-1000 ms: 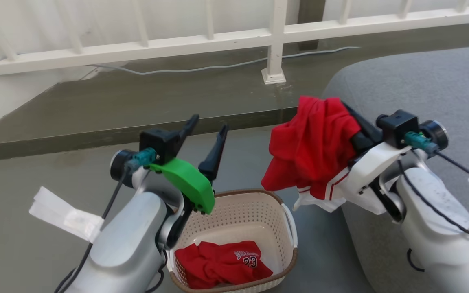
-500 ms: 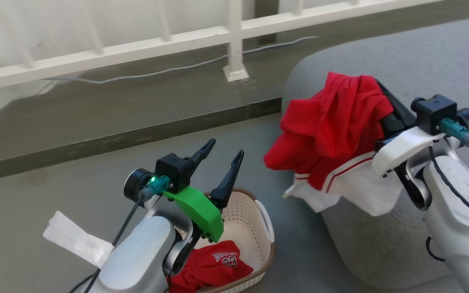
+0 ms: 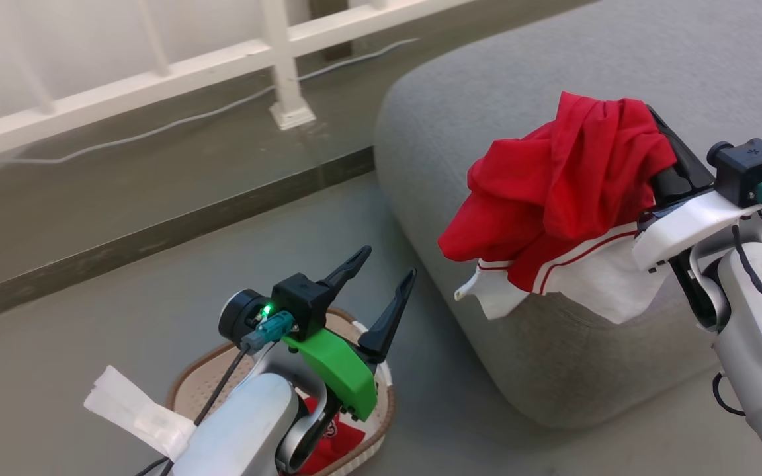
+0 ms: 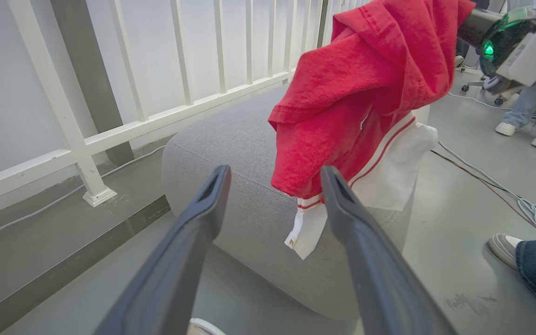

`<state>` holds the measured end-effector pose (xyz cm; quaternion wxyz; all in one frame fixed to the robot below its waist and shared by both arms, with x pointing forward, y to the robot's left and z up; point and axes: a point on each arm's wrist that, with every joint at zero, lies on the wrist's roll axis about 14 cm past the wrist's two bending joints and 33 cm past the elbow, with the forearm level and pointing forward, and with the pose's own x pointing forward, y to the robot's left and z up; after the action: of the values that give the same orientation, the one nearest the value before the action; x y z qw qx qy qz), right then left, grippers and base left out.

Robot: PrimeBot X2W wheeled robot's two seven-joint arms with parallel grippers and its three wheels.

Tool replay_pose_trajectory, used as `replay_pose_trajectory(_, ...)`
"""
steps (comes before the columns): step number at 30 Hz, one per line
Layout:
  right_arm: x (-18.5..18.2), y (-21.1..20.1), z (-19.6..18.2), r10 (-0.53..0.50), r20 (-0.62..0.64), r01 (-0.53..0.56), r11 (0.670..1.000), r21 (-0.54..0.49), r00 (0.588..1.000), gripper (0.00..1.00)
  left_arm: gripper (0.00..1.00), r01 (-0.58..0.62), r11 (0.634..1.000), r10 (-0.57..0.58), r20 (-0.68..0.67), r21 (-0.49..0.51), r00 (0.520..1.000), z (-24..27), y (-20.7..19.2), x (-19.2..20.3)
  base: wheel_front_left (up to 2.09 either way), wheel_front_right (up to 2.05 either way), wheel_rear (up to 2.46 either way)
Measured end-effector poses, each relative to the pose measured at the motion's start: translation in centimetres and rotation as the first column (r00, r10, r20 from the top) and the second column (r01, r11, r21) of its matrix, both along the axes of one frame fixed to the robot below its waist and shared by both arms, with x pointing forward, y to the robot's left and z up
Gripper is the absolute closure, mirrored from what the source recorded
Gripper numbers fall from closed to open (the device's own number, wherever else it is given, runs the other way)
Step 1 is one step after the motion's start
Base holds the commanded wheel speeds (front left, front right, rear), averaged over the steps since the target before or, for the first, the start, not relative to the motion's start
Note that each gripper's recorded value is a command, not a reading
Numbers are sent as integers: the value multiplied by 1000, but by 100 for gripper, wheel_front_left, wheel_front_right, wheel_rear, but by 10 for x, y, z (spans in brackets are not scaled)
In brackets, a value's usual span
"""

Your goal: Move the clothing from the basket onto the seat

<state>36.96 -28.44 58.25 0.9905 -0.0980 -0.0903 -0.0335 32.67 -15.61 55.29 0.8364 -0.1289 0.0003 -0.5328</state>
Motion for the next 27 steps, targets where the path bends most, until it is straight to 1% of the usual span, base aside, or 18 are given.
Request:
replay_pose_trajectory(9, -17, -33, -2, -98, -6, 98, 995, 13, 995, 100, 0, 111, 994, -111, -20, -12, 994, -8, -26, -17, 0, 0, 0)
replay_pose_trajectory(12, -16, -40, -4, -117, -12, 118, 993, 17, 993, 100, 0, 126, 992, -126, -22, -7, 992, -13, -29, -17, 0, 0, 0)
replay_pose_trajectory(18, -1, -40, -8, -110, -36, 110, 994, 1, 993, 100, 0, 150, 989, -150, -48, -5, 988, -22, -31, -13, 0, 0, 0)
replay_pose_trajectory(22, 24, -44, 15, -101, 14, 101, 995, -17, 995, 100, 0, 148, 989, -148, -57, -15, 987, -24, -30, -3, 0, 0, 0)
replay_pose_trajectory(27, 61, -60, 65, -110, 112, 116, 992, -48, 988, 100, 0, 136, 990, -137, -65, -23, 988, -29, -25, 14, 0, 0, 0)
